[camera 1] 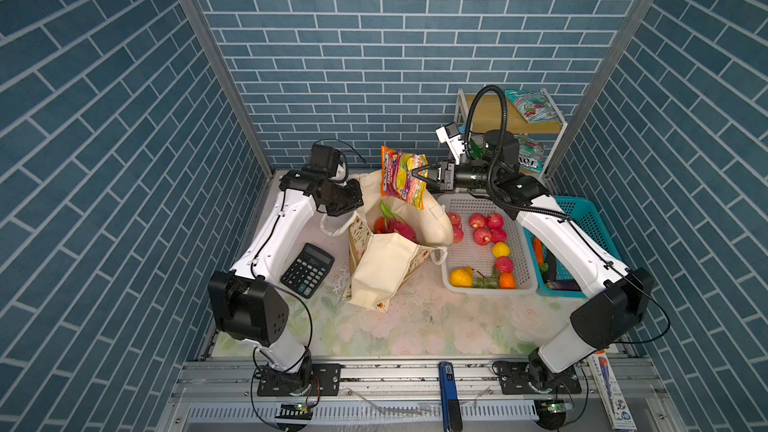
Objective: Place the food into the grocery bag and tie it
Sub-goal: 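Lift the orange snack bag and carry it over the tote bag with the right gripper, then lower the orange snack bag into the tote and open the right gripper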
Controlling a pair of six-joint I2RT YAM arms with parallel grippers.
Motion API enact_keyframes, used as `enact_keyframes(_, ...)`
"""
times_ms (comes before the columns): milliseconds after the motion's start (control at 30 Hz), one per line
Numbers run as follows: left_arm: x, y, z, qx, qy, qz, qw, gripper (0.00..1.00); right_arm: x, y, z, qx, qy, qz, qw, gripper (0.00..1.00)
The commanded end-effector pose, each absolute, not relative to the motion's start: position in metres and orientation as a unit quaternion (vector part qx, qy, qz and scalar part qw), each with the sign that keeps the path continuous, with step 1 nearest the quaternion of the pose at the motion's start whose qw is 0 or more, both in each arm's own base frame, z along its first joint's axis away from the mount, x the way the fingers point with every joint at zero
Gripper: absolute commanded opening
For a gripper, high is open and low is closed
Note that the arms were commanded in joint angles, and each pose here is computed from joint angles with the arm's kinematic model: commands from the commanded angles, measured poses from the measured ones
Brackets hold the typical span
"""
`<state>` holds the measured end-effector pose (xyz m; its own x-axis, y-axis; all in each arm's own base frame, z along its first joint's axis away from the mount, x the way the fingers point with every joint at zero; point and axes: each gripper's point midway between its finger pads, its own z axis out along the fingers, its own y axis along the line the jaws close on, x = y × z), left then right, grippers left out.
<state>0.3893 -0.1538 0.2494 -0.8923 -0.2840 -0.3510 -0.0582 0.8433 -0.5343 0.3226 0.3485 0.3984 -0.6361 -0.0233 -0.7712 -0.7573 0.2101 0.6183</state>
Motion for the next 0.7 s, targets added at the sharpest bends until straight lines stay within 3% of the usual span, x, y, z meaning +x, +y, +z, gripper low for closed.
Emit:
enact_keyframes(0,0.383,-0.159,0.247,-0.080,0.941,-0.265,0.196,0.04,0.313,0.358,0.392,-0.313,0.693,0.562,0.326,0.00)
enact_keyframes(667,0.384,-0.161,0.247,-0.079,0.939,-0.268,0.200,0.04,0.308,0.379,0.295,-0.356,0.748,0.496,0.261,0.00)
